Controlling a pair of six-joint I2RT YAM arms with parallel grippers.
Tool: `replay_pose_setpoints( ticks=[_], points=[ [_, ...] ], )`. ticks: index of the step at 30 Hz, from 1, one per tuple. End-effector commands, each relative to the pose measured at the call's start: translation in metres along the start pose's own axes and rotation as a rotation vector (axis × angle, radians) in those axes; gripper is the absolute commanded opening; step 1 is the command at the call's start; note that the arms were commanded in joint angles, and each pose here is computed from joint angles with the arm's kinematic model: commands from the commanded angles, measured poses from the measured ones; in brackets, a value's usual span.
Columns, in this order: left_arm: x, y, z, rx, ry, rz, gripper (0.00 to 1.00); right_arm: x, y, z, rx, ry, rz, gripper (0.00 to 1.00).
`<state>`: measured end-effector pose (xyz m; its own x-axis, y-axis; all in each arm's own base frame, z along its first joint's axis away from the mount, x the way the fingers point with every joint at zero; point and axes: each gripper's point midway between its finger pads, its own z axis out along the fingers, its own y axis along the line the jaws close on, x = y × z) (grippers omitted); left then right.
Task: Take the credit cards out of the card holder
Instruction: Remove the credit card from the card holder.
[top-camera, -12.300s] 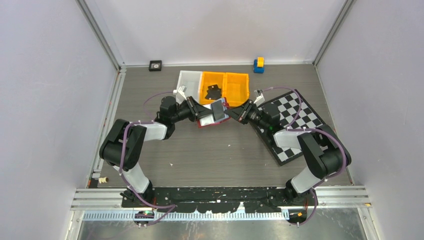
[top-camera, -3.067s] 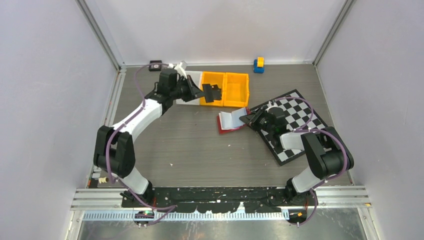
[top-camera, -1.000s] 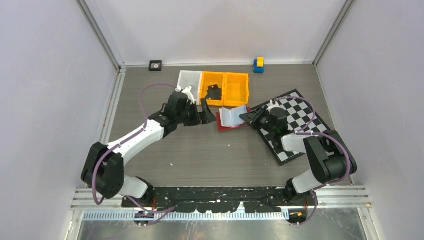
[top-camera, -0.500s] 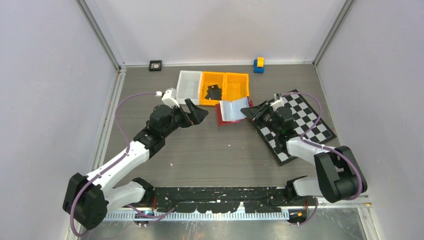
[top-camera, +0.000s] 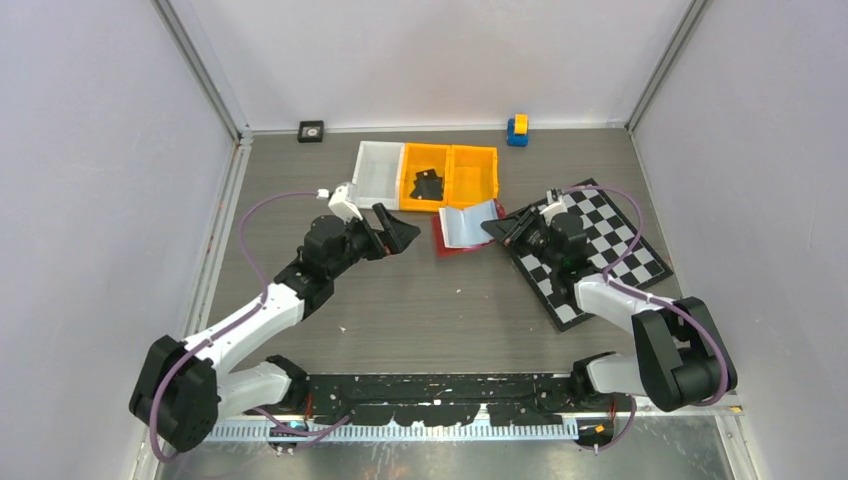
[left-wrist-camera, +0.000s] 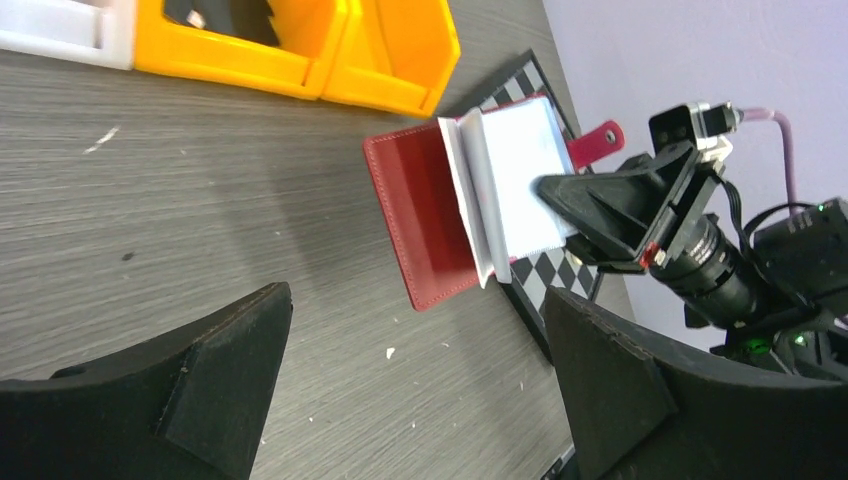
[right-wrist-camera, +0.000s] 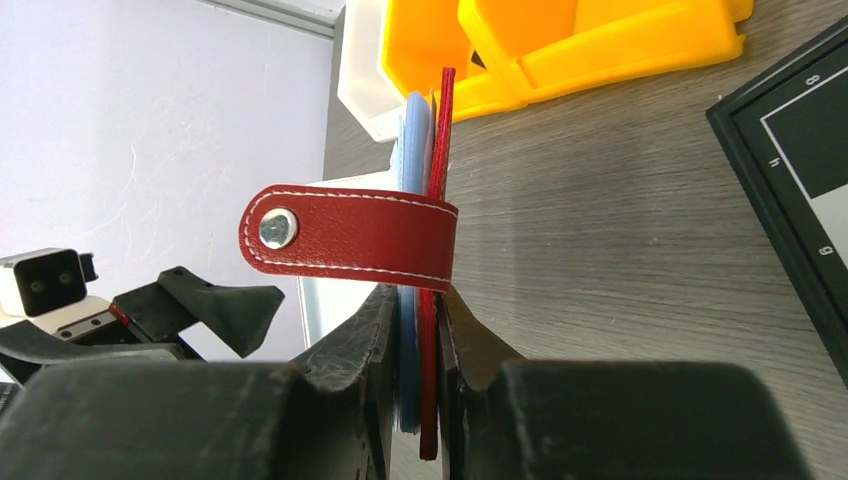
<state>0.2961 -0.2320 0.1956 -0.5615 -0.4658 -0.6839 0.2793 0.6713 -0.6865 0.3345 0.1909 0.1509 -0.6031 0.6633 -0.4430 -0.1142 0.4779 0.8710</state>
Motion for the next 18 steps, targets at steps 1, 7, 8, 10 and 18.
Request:
replay_pose_setpoints(
  ticks=[1,7,8,10,18],
  points=[
    [-0.003,-0.028,0.013,0.145,0.026,0.025,1.00,-0.031,0.035,0.000,-0.038,-0.092,0.005,0.00],
    [0.015,-0.028,0.031,0.182,0.105,-0.005,1.00,-0.040,0.039,-0.010,-0.031,-0.144,-0.054,0.00],
    [0.017,-0.030,0.033,0.195,0.114,-0.009,0.99,-0.039,0.041,-0.010,-0.041,-0.143,-0.050,0.01],
    [0.020,-0.032,0.035,0.214,0.128,-0.020,0.99,-0.037,0.041,-0.007,-0.057,-0.138,-0.033,0.00],
    [0.020,-0.051,0.032,0.319,0.139,-0.036,0.97,-0.014,0.054,0.002,-0.189,-0.005,-0.010,0.00]
  ],
)
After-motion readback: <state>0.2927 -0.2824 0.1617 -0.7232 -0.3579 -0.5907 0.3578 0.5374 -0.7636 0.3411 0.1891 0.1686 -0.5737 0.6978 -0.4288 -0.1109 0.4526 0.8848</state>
